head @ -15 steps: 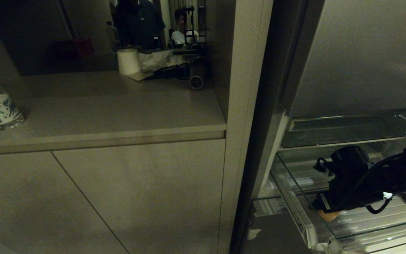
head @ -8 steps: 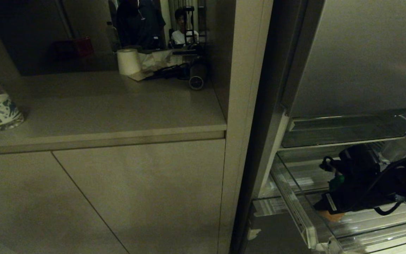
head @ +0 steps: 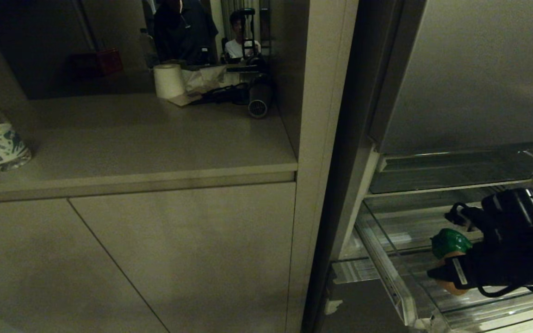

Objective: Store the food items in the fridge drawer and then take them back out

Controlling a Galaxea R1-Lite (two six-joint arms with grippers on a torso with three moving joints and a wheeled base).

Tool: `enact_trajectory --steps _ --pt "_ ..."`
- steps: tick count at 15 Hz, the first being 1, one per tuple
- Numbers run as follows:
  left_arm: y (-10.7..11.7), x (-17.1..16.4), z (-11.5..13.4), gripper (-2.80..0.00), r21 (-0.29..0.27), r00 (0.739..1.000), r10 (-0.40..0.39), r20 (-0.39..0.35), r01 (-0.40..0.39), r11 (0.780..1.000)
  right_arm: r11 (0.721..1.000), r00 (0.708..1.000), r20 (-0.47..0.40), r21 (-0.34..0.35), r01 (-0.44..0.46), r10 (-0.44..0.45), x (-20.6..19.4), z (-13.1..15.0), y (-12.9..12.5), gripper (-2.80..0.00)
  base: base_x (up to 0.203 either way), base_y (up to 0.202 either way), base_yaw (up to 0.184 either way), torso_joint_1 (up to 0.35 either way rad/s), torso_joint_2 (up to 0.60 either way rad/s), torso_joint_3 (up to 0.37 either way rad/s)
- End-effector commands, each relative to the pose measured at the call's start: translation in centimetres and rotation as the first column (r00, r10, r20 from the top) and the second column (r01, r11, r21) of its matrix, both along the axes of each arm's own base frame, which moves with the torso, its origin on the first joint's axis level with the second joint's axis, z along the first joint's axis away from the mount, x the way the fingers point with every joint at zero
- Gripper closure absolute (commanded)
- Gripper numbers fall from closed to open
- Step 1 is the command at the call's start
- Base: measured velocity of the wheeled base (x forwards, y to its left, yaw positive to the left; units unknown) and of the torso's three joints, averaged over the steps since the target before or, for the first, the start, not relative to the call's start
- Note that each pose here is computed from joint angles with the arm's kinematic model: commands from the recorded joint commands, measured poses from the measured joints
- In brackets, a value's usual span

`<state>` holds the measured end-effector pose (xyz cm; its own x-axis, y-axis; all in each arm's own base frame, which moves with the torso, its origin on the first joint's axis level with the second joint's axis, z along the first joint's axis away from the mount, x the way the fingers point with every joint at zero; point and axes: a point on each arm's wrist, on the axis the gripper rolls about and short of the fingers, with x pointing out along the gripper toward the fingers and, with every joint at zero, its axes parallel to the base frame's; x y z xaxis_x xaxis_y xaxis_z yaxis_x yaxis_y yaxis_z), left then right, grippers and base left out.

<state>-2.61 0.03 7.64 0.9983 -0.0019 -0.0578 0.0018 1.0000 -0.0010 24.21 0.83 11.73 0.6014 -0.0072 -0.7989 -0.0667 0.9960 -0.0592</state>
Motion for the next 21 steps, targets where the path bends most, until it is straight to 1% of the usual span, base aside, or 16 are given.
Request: enact_trajectory --steps 1,4,13,15,17,19,21 --pt "0.0 0.0 0.0 0.00 0.000 1.000 0.000 0.000 0.000 1.000 1.000 0.994 0.108 0.003 0.000 -0.001 -2.2 1.5 -0.1 0.00 0.000 0.000 0.000 0.000 0.00 0.000" --pt "0.0 0.0 0.0 0.00 0.000 1.000 0.000 0.000 0.000 1.000 1.000 0.983 0.184 0.011 0.008 -0.010 -4.1 2.3 -0.2 0.00 0.000 0.000 0.000 0.000 0.00 0.000" --pt "0.0 0.0 0.0 0.00 0.000 1.000 0.000 0.000 0.000 1.000 0.998 0.939 0.341 0.058 0.033 -0.050 -9.0 4.3 -0.3 0.00 0.000 0.000 0.000 0.000 0.00 0.000" --pt "0.0 0.0 0.0 0.00 0.000 1.000 0.000 0.000 0.000 1.000 0.995 0.916 0.394 0.086 0.043 -0.074 -10.1 5.1 -0.4 0.00 0.000 0.000 0.000 0.000 0.00 0.000" --pt "0.0 0.0 0.0 0.00 0.000 1.000 0.000 0.000 0.000 1.000 0.994 0.887 0.455 0.098 0.042 -0.082 -11.4 6.0 -0.4 0.00 0.000 0.000 0.000 0.000 0.00 0.000" --pt "0.0 0.0 0.0 0.00 0.000 1.000 0.000 0.000 0.000 1.000 0.994 0.847 0.523 0.097 0.049 -0.093 -13.1 6.7 -0.5 0.00 0.000 0.000 0.000 0.000 0.00 0.000" --pt "0.0 0.0 0.0 0.00 0.000 1.000 0.000 0.000 0.000 1.000 0.994 0.805 0.584 0.093 0.063 -0.105 -15.2 6.8 -0.7 0.00 0.000 0.000 0.000 0.000 0.00 0.000"
